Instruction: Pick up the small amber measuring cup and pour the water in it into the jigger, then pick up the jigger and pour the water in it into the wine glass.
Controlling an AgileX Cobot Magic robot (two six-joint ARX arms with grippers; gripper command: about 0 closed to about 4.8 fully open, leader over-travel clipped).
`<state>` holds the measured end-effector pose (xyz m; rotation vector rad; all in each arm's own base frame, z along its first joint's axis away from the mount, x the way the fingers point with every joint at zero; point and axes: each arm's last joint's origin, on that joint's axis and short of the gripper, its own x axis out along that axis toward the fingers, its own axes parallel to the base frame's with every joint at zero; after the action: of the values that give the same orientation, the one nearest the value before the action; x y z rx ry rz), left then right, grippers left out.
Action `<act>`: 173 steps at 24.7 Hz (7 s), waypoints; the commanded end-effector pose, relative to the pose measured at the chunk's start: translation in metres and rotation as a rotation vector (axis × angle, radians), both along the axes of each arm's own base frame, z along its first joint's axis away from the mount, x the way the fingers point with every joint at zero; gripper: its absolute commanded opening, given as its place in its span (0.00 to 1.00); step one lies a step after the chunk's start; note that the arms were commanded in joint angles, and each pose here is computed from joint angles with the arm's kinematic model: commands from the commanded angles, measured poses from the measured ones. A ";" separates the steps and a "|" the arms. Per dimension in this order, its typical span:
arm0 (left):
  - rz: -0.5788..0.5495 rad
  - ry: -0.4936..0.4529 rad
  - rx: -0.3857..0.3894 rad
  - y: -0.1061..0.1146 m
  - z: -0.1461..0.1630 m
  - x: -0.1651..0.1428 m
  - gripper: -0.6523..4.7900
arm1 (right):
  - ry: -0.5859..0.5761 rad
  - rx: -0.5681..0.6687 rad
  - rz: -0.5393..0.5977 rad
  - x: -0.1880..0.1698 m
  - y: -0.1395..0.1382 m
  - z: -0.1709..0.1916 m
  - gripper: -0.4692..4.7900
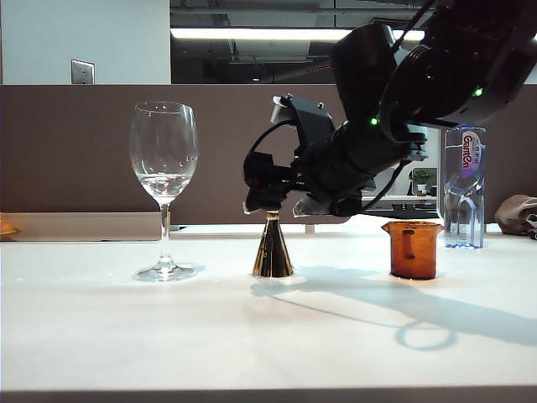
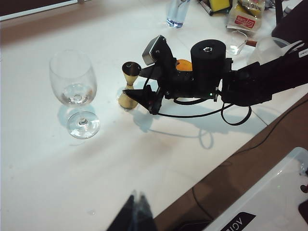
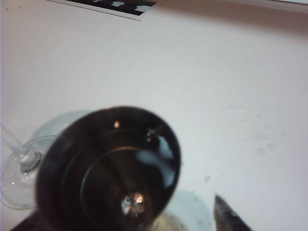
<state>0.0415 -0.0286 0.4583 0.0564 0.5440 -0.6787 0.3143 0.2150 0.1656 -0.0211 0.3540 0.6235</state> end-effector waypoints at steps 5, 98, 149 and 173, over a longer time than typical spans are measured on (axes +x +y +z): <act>-0.003 -0.016 -0.004 0.000 0.001 0.000 0.12 | -0.009 0.012 0.006 0.005 0.006 -0.001 0.76; -0.003 -0.016 -0.004 0.000 0.001 0.000 0.12 | -0.014 0.021 0.029 0.021 0.019 -0.013 0.16; -0.003 -0.016 -0.004 0.000 0.001 0.000 0.12 | -0.269 -0.257 0.102 0.013 0.053 0.169 0.09; -0.003 -0.016 -0.004 0.000 0.001 0.000 0.12 | -0.470 -0.646 0.166 0.019 0.089 0.162 0.09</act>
<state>0.0414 -0.0286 0.4583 0.0562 0.5436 -0.6791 0.3347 0.3032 0.3227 -0.7645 0.1174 0.6338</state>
